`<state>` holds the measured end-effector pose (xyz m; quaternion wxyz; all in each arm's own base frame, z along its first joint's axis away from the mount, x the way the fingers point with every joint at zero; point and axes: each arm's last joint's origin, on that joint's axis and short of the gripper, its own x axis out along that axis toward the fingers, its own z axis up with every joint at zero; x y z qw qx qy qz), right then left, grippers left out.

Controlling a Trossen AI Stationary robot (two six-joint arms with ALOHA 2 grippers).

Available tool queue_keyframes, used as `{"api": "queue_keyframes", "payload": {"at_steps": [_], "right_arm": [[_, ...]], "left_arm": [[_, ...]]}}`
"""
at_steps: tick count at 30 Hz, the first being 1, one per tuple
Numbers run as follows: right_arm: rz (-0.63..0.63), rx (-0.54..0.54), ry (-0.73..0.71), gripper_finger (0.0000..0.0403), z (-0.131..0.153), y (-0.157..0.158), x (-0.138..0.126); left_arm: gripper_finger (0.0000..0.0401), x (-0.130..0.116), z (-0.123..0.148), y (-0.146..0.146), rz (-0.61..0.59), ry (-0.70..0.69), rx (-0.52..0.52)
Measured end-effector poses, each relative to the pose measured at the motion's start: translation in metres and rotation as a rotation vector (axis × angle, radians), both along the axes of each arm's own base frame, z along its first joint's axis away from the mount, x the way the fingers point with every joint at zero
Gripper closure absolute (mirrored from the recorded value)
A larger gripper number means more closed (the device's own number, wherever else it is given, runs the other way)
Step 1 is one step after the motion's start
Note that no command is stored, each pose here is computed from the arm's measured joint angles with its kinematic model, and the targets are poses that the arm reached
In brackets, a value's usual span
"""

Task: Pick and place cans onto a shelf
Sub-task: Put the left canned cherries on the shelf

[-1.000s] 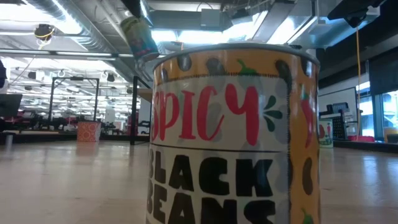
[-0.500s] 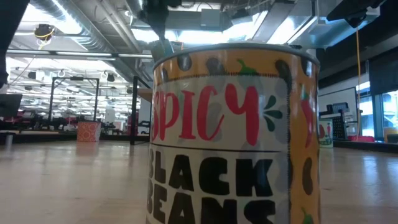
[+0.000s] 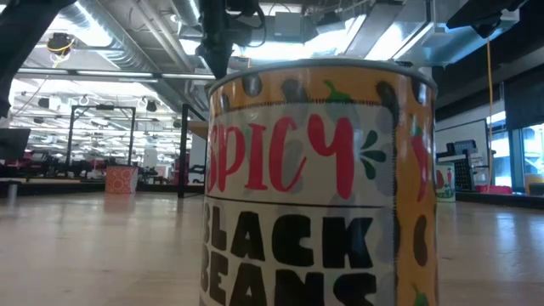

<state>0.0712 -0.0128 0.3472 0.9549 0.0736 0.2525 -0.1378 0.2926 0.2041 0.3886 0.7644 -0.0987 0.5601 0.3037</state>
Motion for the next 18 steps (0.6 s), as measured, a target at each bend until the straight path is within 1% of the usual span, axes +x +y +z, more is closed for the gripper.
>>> {"api": "queue_keyframes", "payload": {"at_steps": [8, 18], "right_arm": [[0.0, 0.0, 0.0, 0.0397, 0.0, 0.0, 0.0], [0.0, 0.0, 0.0, 0.0397, 0.0, 0.0, 0.0]], "left_arm": [[0.0401, -0.001, 0.0, 0.0, -0.022, 0.014, 0.004], [0.0401, 0.013, -0.02, 0.004, -0.042, 0.073, -0.043]]}}
